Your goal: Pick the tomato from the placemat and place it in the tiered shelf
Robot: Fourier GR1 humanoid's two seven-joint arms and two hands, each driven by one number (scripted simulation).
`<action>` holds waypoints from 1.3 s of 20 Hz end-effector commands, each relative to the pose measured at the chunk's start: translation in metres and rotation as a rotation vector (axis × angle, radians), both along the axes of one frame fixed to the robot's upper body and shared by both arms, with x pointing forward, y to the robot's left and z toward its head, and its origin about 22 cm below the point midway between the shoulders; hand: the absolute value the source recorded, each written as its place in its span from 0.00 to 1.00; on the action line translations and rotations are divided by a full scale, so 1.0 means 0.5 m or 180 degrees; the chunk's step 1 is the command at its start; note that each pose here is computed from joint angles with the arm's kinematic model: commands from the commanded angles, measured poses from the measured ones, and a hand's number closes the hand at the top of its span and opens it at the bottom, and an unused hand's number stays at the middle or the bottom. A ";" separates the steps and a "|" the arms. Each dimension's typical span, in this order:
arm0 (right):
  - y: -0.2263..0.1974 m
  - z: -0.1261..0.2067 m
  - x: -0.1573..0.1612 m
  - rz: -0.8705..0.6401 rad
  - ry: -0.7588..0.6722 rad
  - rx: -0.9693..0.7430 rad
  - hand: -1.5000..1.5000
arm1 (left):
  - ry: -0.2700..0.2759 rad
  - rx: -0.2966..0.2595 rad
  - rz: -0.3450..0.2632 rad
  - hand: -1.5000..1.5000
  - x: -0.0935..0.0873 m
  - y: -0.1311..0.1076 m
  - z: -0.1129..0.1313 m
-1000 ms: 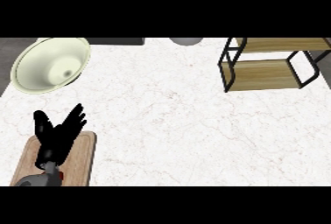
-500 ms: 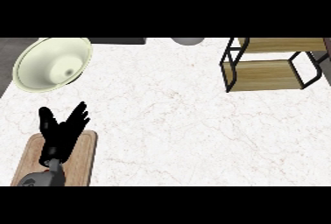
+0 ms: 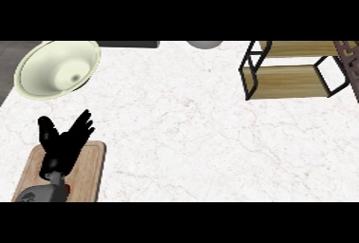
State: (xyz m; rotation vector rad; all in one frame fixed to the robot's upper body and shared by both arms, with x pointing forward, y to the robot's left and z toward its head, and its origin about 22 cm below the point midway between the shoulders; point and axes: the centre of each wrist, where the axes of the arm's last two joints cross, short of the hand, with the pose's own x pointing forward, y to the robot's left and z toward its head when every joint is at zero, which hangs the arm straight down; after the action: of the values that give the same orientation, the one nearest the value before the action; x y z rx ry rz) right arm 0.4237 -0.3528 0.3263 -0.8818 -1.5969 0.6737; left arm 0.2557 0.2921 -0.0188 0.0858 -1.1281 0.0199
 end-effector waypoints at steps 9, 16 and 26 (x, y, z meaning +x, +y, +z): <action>-0.005 -0.029 0.040 0.0161 -0.0083 0.0011 1.00 | 0.0048 -0.0010 -0.0039 0.50 -0.018 -0.009 -0.035; -0.025 -0.025 0.038 0.0140 -0.0032 -0.0254 1.00 | 0.0020 -0.0040 0.0003 0.50 0.020 -0.023 0.001; -0.034 -0.016 0.042 -0.0040 -0.0211 0.1168 0.00 | -0.0021 -0.0073 -0.0055 0.50 0.012 -0.023 -0.006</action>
State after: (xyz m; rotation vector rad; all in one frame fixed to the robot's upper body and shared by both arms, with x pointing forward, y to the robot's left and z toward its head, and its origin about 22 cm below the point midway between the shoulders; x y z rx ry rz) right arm 0.4446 -0.3689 0.3138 -0.7524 -1.6836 0.4334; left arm 0.2575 0.2885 -0.0266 0.0731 -1.1289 0.0230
